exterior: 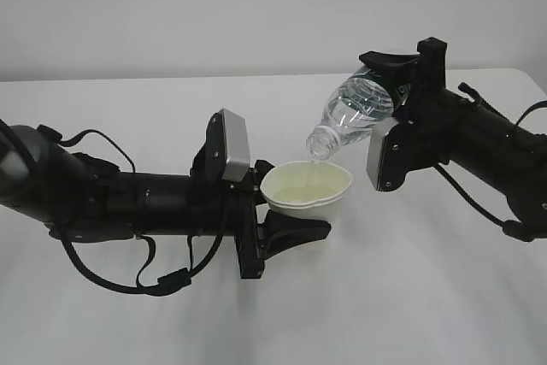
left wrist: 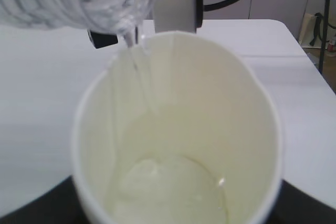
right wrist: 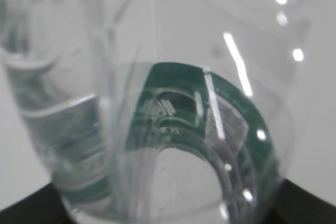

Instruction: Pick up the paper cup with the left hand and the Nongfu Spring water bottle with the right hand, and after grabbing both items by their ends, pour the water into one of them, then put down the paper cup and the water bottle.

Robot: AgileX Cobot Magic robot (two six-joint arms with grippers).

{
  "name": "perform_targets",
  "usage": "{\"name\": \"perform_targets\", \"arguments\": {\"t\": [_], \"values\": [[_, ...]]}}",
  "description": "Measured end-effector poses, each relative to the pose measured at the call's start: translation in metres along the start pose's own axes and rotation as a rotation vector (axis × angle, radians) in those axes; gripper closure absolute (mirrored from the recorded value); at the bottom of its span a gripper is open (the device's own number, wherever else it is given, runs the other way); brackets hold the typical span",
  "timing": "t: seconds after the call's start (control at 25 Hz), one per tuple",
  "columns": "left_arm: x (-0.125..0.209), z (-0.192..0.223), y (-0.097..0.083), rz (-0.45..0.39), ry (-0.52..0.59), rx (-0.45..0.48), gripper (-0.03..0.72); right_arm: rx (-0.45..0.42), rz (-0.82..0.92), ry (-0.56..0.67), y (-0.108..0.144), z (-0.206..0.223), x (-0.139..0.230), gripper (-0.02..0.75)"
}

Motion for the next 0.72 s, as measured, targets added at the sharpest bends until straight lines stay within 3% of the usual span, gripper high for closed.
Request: {"name": "perform_targets", "arguments": {"t": [0.72], "values": [[0.0,0.0,0.0,0.0,0.002,0.0,0.275,0.032,-0.014,-0.006,-0.014,-0.001,-0.003,0.292]]}}
Point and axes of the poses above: a point on each arm's last joint axis where the gripper is mounted, z pointing out along that axis toward the gripper, y along the wrist's bending axis when the last joint is at zero, x = y × z, the point moved 7 cm from there along z, pointing out along that axis toward the gripper, and after that the axes turned 12 degrees about z, right-handed, at the moved point
